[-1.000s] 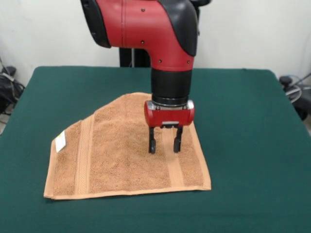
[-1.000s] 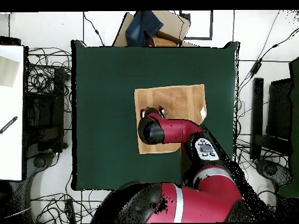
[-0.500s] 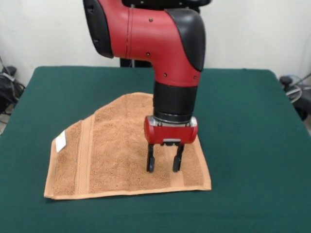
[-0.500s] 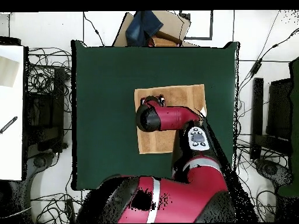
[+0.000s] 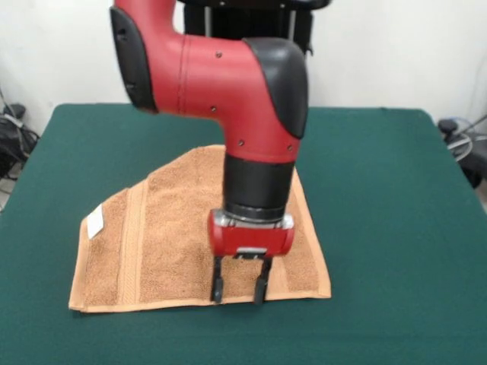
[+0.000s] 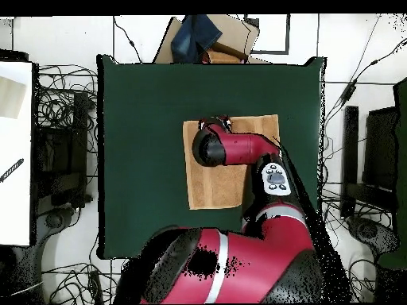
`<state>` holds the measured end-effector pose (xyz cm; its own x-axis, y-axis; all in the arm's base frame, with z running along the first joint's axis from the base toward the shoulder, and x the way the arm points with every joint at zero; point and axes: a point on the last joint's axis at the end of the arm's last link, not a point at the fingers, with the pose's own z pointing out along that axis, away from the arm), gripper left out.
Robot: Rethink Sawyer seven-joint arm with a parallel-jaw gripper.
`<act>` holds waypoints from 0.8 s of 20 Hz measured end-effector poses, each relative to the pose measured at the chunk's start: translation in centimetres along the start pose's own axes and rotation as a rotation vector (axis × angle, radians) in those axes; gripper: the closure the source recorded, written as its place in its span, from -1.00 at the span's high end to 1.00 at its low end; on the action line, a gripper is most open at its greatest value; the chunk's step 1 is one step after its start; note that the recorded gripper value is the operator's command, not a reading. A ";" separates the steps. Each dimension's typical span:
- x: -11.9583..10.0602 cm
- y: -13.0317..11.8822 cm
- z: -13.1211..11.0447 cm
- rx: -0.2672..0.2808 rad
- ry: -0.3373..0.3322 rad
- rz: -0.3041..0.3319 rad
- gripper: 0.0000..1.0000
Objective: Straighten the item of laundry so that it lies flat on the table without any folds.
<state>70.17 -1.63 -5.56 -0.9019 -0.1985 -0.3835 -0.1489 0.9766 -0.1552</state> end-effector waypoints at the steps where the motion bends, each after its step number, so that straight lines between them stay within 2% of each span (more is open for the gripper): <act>1: 0.0 -0.2 0.2 -0.001 0.000 0.005 1.00; 6: -0.2 -2.2 1.7 -0.044 0.007 0.094 1.00; 8: -0.5 -2.8 1.8 -0.086 0.025 0.146 1.00; 12: -0.9 -3.4 1.6 -0.124 0.052 0.180 1.00; 16: -0.9 -3.6 1.1 -0.137 0.086 0.185 1.00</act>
<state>71.97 -5.11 -5.69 -0.9493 -0.0137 -0.3141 -0.0269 0.9989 0.0378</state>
